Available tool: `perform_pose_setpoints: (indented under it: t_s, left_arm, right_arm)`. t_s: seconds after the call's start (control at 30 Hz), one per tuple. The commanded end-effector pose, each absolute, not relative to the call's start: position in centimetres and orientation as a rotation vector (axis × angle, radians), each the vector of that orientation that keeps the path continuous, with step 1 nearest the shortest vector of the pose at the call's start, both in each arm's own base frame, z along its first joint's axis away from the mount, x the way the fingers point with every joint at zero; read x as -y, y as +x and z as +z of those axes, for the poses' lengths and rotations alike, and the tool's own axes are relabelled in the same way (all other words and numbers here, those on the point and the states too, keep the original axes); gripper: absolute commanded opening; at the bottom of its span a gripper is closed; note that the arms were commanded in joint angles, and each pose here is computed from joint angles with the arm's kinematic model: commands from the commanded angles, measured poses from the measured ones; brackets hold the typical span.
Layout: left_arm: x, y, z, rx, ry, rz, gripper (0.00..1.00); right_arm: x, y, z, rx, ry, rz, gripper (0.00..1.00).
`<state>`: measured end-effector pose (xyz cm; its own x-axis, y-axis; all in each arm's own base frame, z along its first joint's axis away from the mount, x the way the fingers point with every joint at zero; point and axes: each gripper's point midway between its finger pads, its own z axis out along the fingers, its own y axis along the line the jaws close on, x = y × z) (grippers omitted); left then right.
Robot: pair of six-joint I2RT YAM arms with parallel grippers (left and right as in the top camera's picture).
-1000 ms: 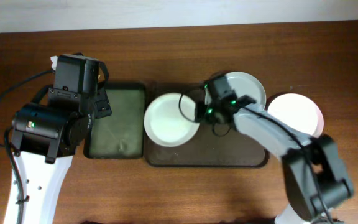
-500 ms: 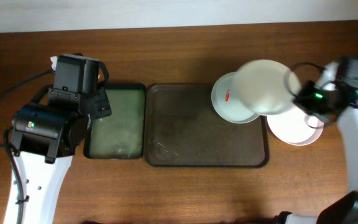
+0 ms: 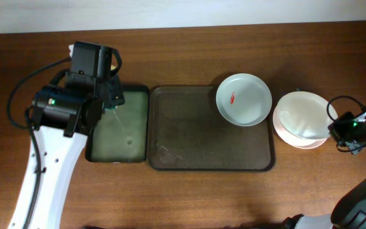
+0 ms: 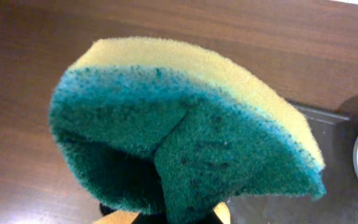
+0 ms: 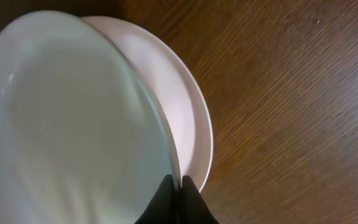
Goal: Clean dirty plates on tray and stack at the side
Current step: 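Move right gripper to the red-smeared plate and drag it onto the tray center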
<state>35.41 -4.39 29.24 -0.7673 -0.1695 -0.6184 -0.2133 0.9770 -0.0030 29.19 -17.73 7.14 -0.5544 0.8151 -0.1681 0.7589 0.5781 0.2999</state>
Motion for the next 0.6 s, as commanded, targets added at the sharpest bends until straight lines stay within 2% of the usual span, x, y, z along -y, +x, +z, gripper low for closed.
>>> perform_pose_setpoints:
  t_s: [0.0, 0.17, 0.23, 0.3, 0.37, 0.57]
  left_arm:
    - [4.7, 36.7, 27.6, -2.503, -0.229, 0.107, 0.00]
    - [5.6, 37.7, 25.3, -2.577, -0.127, 0.114, 0.00]
    - [5.7, 37.9, 24.9, -2.586, -0.121, 0.113, 0.00]
    - [5.9, 38.0, 24.7, -2.593, -0.111, 0.103, 0.00]
    - [5.9, 38.0, 24.7, -2.593, -0.111, 0.103, 0.00]
    - [5.9, 38.0, 24.7, -2.594, -0.111, 0.103, 0.00]
  right_arm:
    - [17.9, 28.8, 5.8, -2.554, 1.307, 0.258, 0.04]
    - [17.9, 28.8, 5.1, -2.568, 1.318, 0.266, 0.12]
    - [17.8, 28.9, 5.1, -2.572, 1.314, 0.267, 0.18]
    - [17.1, 29.3, 5.1, -2.586, 1.287, 0.278, 0.30]
    - [16.2, 29.9, 5.2, -2.603, 1.247, 0.289, 0.34]
    - [10.7, 34.4, 7.7, -2.729, 0.739, 0.320, 0.54]
